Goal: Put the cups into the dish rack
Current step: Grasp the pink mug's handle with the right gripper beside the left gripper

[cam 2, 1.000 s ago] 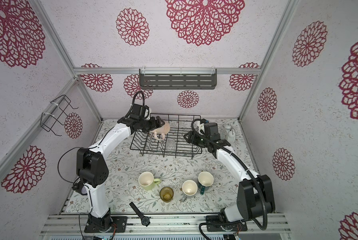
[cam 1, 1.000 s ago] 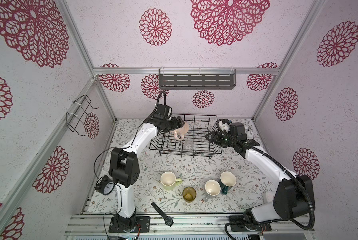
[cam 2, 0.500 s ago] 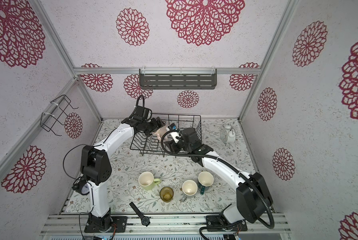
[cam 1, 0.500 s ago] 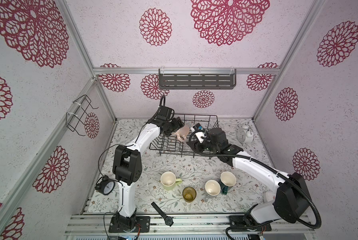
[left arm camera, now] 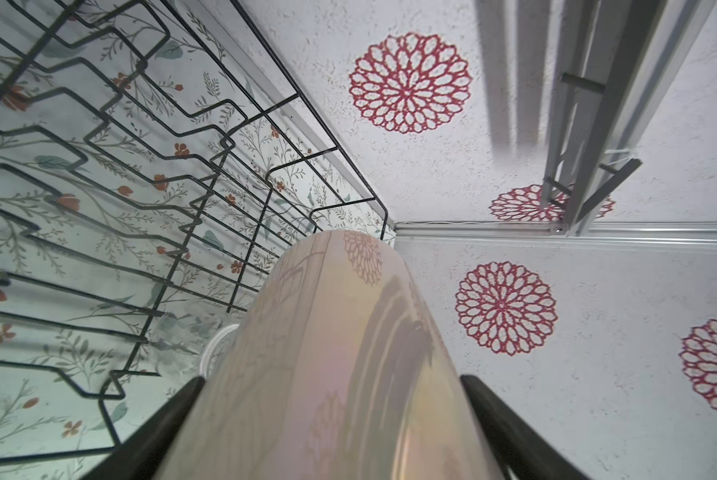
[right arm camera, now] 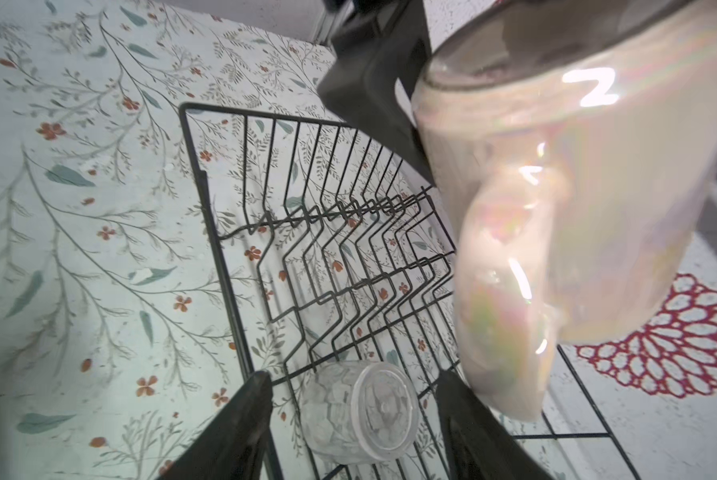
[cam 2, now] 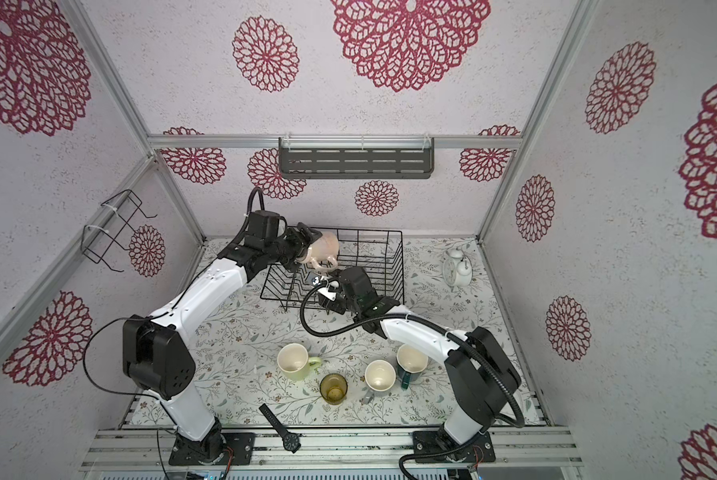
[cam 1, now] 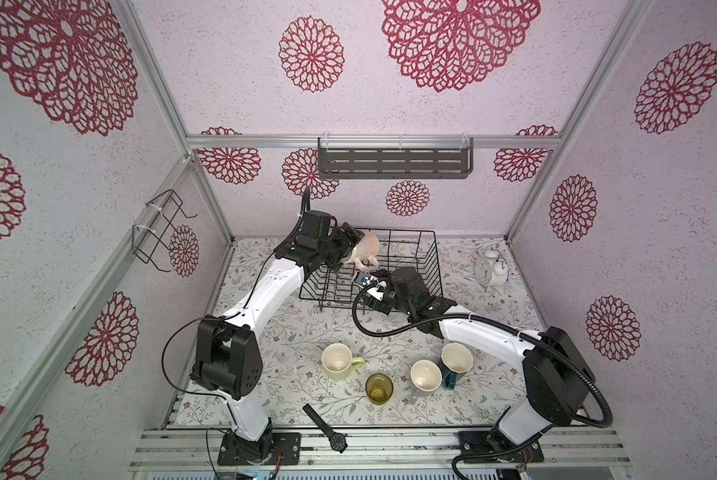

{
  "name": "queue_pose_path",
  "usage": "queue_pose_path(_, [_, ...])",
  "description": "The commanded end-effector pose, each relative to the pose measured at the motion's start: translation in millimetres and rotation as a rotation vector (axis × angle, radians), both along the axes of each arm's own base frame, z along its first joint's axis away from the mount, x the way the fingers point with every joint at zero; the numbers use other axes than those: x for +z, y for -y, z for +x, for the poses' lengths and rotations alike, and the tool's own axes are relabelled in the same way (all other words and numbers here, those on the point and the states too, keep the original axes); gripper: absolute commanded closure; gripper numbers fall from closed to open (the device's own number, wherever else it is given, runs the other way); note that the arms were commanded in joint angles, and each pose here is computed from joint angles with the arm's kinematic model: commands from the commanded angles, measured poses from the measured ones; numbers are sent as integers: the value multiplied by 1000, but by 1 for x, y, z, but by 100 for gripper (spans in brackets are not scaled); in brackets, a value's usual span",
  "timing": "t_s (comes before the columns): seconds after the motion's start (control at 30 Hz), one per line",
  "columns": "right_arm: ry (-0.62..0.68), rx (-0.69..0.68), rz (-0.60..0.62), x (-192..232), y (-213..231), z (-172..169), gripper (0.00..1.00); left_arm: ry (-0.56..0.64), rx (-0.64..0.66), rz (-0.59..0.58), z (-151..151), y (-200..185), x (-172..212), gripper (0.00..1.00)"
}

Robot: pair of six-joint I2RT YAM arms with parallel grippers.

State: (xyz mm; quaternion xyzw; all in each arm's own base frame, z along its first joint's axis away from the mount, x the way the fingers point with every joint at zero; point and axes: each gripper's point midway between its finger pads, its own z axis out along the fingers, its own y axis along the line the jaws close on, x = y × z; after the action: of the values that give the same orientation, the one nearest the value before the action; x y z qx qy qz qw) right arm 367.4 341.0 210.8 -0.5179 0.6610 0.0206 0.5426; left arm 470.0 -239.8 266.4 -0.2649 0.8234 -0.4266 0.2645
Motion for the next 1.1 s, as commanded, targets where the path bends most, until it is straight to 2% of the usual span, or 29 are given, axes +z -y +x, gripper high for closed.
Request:
queue_pose_path(0.0, [213,-82,-2,47,4,20,36,83,-7,-114,-8,9,42,32])
queue_pose_path(0.1, [288,-90,3,60,6,15,35,70,9,-116,-11,6,39,33])
queue_pose_path(0.23, [319,-51,-3,71,9,-4,36,54,23,-113,-15,2,33,33])
queue_pose_path(0.43, [360,-69,27,83,20,-16,34,42,33,-150,-20,2,28,34])
queue_pose_path(0.63, [387,37,72,89,3,-24,32,19,5,-184,-23,11,24,35])
queue_pose_path(0.87, [258,114,46,64,-10,-22,35,17,9,-196,-29,13,24,35])
queue_pose_path(0.97, [230,91,23,55,-10,-17,44,16,7,-201,-32,15,25,35])
queue_pose_path(1.07, [255,30,1,50,-4,-6,55,9,18,-210,-35,16,24,35])
